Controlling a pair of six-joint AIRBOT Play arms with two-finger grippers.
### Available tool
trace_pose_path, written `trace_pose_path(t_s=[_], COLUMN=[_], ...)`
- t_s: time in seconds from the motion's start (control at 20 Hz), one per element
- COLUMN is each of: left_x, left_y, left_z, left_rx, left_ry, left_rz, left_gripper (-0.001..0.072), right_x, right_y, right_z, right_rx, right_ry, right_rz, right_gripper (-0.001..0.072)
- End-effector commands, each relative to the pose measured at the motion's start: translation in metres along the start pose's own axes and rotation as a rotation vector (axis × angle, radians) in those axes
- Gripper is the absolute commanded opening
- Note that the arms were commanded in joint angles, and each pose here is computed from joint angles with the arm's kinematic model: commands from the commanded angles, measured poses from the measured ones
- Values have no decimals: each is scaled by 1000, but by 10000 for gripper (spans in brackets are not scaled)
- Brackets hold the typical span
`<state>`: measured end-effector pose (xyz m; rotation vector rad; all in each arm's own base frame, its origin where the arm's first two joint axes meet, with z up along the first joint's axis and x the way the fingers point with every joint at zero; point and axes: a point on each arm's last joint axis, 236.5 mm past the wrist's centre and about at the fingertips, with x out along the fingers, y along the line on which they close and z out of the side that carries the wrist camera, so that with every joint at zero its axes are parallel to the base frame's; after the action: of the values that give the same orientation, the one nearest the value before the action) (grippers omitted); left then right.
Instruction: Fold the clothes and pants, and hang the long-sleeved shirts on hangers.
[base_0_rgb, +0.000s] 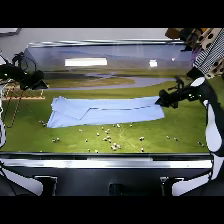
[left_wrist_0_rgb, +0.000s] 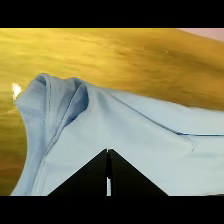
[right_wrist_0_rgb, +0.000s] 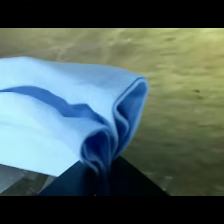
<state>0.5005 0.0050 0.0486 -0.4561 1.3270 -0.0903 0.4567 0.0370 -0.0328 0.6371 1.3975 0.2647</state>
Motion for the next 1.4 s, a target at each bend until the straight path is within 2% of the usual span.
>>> trace_pose_path(t_s=[0.0, 0.1, 0.35, 0.7, 0.9, 1.15, 1.35], left_x=[22, 56, 144, 204, 231, 255, 262], left_y=[-24, -52, -178, -326, -348, -371, -374], left_z=[-17, -40, -100, -195, -231, -252, -268], left_rx=[48, 81, 116, 115, 92, -31, 7], left_ry=[63, 133, 248, 296, 325, 364, 382], left_rz=[-15, -44, -289, -481, -479, -536, -537], left_gripper=[15, 15, 15, 14, 14, 13, 13], right_x=[-47, -67, -111, -157, -169, -178, -180], right_y=[20, 23, 48, 78, 85, 92, 94], right_z=[-1, -6, -16, -35, -40, -44, -45], right_rx=[-22, -18, 20, 51, 68, 59, 55], right_ry=[-54, -65, -133, -230, -261, -282, -290], right_rz=[-45, -87, -94, -73, -65, -54, -54], right_gripper=[30, 30, 30, 30, 30, 30, 30])
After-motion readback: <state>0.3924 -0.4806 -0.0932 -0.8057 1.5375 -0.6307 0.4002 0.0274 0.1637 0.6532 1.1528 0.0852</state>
